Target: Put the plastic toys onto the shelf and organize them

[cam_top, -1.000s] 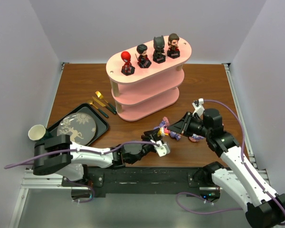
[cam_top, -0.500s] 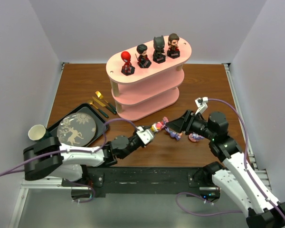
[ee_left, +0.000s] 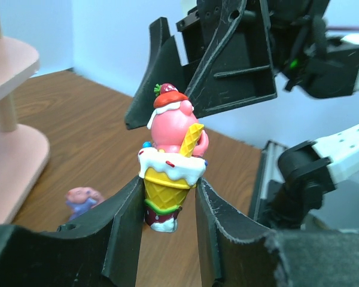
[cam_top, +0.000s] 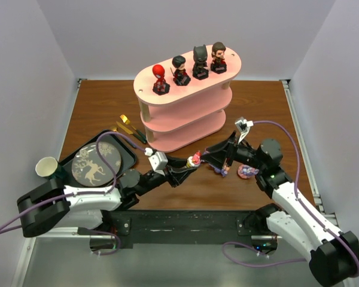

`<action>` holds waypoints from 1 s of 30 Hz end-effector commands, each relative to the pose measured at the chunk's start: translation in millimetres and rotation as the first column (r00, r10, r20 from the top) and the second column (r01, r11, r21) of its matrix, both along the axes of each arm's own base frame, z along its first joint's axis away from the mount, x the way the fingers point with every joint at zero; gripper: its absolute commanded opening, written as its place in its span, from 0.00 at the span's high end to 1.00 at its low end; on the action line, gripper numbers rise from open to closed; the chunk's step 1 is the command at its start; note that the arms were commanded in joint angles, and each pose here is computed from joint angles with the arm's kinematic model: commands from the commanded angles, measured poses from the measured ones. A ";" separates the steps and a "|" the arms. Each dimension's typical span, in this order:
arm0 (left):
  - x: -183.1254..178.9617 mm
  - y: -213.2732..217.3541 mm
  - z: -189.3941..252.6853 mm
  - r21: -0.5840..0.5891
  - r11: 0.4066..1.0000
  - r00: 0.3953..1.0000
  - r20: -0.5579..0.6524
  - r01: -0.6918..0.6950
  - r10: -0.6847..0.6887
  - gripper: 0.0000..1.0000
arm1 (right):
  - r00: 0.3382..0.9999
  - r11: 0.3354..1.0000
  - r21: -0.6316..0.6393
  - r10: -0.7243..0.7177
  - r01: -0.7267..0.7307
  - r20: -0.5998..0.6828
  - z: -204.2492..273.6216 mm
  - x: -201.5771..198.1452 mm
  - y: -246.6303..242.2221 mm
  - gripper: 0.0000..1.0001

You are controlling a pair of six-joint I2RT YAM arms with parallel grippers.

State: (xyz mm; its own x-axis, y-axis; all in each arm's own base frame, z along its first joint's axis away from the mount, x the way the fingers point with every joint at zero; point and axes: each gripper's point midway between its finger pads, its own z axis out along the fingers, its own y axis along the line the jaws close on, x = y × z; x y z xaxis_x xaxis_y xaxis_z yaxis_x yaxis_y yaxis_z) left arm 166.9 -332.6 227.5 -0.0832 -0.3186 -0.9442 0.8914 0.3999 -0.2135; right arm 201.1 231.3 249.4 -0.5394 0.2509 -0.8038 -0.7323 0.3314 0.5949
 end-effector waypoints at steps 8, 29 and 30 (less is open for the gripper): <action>-8.3 -2.1 37.4 -0.193 0.976 0.995 0.003 0.102 -0.103 1.00 | 0.978 0.992 0.050 0.107 -0.118 0.180 31.8 -21.3 6.4 0.25; -0.9 -4.0 48.1 -0.221 0.972 0.997 0.008 0.077 -0.077 1.00 | 0.991 0.996 -0.005 0.086 -0.086 0.106 3.3 -23.8 18.9 0.26; -1.0 -4.0 48.5 -0.223 0.972 0.997 0.008 0.075 -0.075 1.00 | 0.990 0.996 -0.008 0.092 -0.092 0.103 1.1 -25.3 20.5 0.26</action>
State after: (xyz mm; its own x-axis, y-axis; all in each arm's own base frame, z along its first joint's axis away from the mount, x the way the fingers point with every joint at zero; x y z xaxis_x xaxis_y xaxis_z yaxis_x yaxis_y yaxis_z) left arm 163.5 -340.5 223.3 -0.1946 -0.3670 -0.9097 0.8966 0.3095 -0.3167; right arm 174.3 248.6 256.4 -0.4897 0.2075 -0.8469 -0.8121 0.2451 0.5296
